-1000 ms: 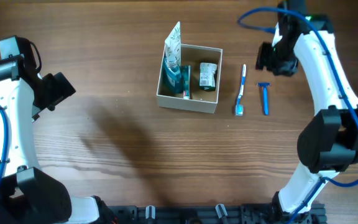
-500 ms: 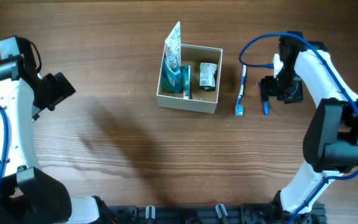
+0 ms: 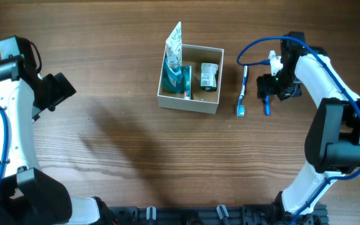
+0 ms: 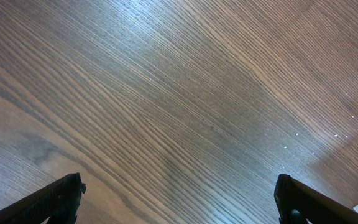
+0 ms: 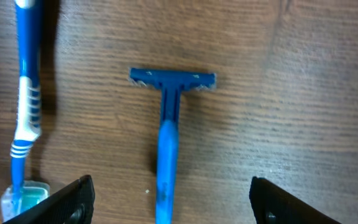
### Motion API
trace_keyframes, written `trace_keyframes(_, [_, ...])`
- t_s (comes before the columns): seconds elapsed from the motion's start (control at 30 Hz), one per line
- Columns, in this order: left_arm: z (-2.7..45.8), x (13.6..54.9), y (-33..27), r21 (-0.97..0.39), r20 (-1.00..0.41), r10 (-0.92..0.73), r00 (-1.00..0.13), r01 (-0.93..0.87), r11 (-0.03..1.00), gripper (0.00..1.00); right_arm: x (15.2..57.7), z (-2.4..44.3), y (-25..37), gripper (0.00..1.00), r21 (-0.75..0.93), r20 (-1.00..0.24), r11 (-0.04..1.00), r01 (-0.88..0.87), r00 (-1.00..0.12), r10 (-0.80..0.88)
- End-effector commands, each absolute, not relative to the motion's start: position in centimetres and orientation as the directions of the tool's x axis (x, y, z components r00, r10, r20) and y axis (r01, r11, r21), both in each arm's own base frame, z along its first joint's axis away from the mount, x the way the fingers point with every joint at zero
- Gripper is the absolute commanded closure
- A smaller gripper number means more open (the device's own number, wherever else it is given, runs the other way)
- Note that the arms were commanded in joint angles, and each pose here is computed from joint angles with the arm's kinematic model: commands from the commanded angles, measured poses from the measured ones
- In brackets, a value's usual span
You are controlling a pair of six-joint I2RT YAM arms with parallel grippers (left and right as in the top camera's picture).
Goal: Pack container
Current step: 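Grasp the blue razor handle with the right gripper and lift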
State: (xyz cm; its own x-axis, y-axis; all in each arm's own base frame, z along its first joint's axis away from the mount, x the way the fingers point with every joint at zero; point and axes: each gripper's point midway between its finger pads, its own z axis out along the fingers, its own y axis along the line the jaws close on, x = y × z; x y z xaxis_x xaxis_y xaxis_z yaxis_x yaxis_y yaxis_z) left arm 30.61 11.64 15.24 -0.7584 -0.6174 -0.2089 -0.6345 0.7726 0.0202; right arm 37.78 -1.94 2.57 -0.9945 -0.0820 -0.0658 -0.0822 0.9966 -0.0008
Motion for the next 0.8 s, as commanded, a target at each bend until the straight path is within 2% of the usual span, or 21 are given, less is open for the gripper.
trace_keyframes(0.0, [15.1,30.5,11.7,0.012,-0.203,-0.629,-0.751,-0.644,0.765,0.0,37.5,1.0,-1.2,0.2,0.033,-0.039,0.994,-0.105,-0.994,-0.104])
trace_keyframes(0.63, [15.1,30.5,11.7,0.012,-0.203,-0.629,-0.751,-0.644,0.765,0.0,37.4,-1.7,-1.2,0.21,0.039,0.003,0.995,-0.096,-0.995,-0.096])
trace_keyframes(0.7, [15.1,30.5,11.7,0.012,-0.203,-0.629,-0.751,-0.644,0.765,0.0,37.4,-1.7,-1.2,0.24,0.039,0.003,0.996,-0.08,-0.997,-0.08])
trace_keyframes(0.77, [15.1,30.5,11.7,0.012,-0.203,-0.629,-0.751,-0.644,0.765,0.0,37.4,-1.7,-1.2,0.32,0.039,0.002,0.996,-0.078,-0.997,-0.078])
